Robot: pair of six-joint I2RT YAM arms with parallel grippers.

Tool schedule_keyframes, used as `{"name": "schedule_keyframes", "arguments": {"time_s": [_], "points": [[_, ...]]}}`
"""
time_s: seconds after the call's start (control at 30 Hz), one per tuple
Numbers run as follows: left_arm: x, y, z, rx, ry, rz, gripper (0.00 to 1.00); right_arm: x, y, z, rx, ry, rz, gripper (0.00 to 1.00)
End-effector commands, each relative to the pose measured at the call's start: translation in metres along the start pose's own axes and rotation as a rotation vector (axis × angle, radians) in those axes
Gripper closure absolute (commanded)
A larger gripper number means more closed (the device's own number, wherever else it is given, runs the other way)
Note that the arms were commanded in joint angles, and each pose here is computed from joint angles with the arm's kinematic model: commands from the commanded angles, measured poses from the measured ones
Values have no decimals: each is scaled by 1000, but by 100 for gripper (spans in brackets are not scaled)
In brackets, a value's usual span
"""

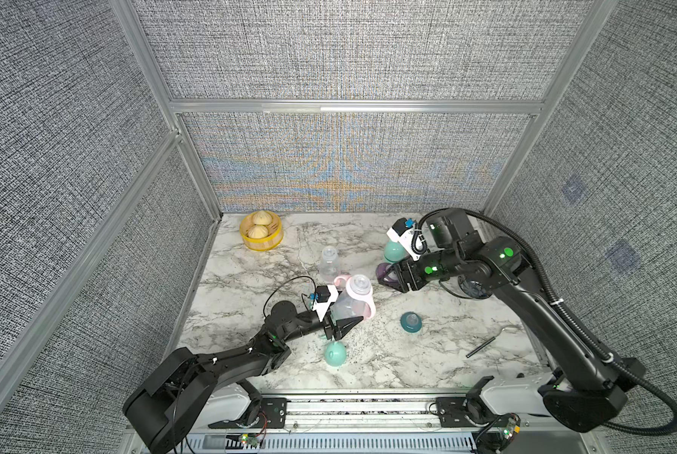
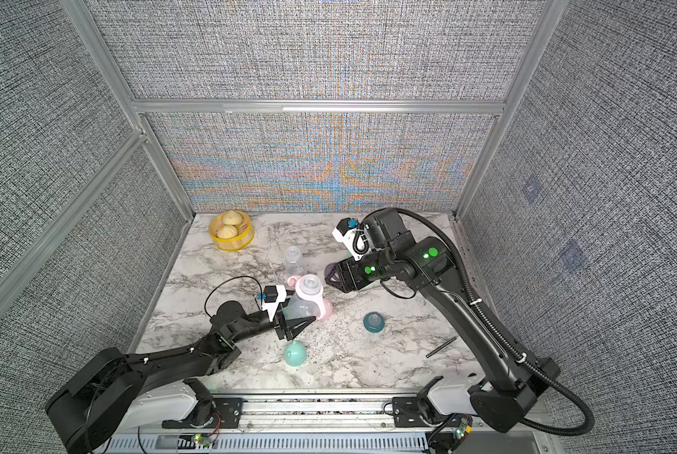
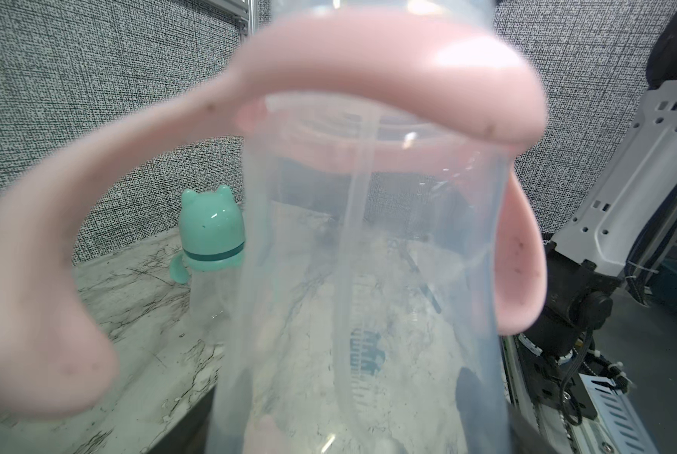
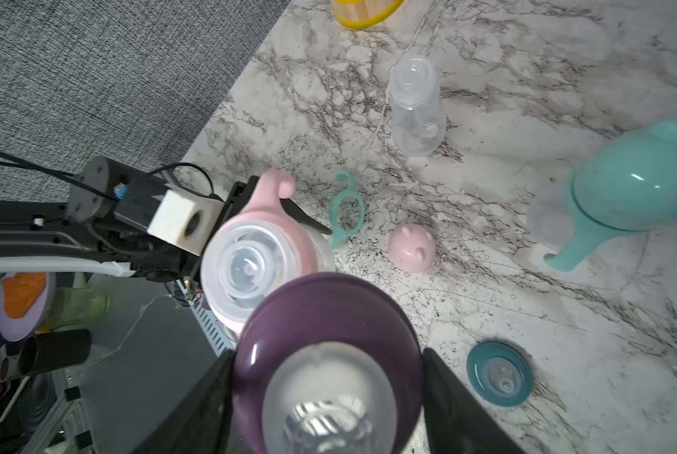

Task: Assemble the baby bottles
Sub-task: Close the nipple on the baby bottle.

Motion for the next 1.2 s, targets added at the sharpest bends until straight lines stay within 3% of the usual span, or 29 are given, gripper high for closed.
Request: {"name": "schedule_keyframes", "arguments": {"time_s": [0.0,0.67,1.17], "points": [[5,-1,-3,10,-18,-51,93,-10,17,1,88,86,0,46],[0,-7,-14,-17,-5,-66,94,-21,12,-24,-60,236,77,47],[0,-8,-16,-17,-6,-74,94,-18,13,-41,-61,239,99,48]]}}
Point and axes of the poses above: each gripper's point midway between its finger pads, its own z axis back along the fingers, its own y axis along the line the jaws close on, x = y × z, the point moved 1 cm from there along z, back along the fingers, and after that the axes turned 5 degrees about -z, right-handed, at the moved point
